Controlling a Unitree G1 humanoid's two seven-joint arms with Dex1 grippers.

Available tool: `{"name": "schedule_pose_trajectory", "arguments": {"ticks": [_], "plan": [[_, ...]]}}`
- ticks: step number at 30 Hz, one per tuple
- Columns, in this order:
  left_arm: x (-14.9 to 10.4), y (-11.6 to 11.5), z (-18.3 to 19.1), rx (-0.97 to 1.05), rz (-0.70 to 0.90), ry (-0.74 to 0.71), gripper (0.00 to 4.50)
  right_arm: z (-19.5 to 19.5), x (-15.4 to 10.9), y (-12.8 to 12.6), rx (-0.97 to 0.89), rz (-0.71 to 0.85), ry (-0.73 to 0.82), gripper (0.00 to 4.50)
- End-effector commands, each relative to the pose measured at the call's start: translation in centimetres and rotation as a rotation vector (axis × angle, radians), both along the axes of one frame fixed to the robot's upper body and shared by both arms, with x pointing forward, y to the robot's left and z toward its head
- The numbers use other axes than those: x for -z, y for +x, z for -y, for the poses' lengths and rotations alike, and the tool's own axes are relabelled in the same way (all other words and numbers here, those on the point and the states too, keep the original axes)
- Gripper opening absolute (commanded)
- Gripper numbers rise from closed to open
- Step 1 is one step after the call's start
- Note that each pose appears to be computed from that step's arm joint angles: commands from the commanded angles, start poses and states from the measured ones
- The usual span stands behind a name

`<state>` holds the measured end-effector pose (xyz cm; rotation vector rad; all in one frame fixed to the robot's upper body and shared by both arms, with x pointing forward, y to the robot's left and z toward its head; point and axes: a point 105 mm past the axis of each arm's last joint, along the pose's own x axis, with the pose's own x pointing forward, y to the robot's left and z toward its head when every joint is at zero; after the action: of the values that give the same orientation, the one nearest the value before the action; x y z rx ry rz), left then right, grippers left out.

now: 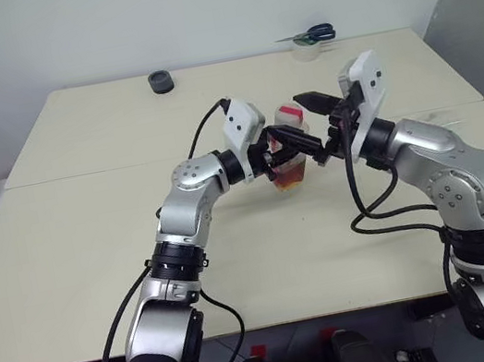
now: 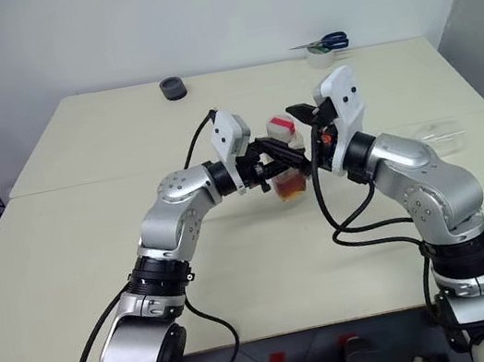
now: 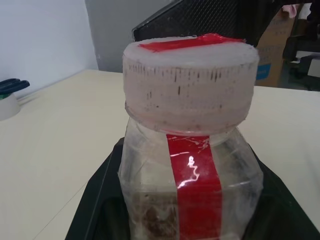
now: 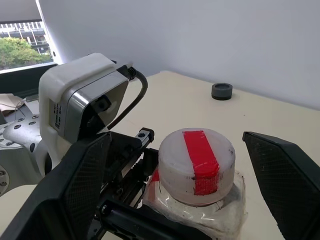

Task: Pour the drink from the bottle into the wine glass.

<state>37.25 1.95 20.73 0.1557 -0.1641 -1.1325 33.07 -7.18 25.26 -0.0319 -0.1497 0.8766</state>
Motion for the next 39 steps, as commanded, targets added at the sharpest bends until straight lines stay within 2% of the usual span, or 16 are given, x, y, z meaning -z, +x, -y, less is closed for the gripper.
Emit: {"name": "schedule_pose_trajectory", "arguments": {"ticks": [1, 7, 15, 19, 26, 29, 32, 39], "plan": [[-1.9, -0.8, 0.5, 0.026, 0.08, -0.018, 1.88, -0.1, -1.2, -0.5, -0.02, 0.042, 0.031, 3.86], [-1.8, -0.9, 0.6, 0.027, 0.078, -0.017, 1.88, -0.2, -1.2, -0.6, -0.029, 0.046, 0.029, 1.81], [-2.2, -1.6, 0.6, 0.059, 0.086, -0.012, 1.88, -0.2, -0.5, -1.4, -0.063, 0.056, -0.043, 1.79], [-3.3, -4.1, 0.4, 0.206, 0.072, -0.003, 1.88, 0.3, -2.2, -2.3, -0.152, 0.083, -0.091, 1.79], [-5.3, -9.1, -1.5, 0.498, -0.025, 0.02, 1.88, -0.1, -7.1, -4.4, -0.463, 0.033, -0.069, 1.79], [-6.3, -9.3, -1.8, 0.52, -0.04, 0.033, 1.88, -0.4, -7.7, -5.2, -0.553, -0.027, -0.06, 1.79], [-7.2, -8.1, -2.2, 0.484, -0.022, 0.04, 1.88, -0.1, -7.5, -5.4, -0.559, -0.036, -0.091, 1.79], [-7.0, -6.4, -2.9, 0.392, -0.01, 0.047, 1.88, 3.4, -7.2, -5.0, -0.409, -0.057, -0.083, 4.22]]}}
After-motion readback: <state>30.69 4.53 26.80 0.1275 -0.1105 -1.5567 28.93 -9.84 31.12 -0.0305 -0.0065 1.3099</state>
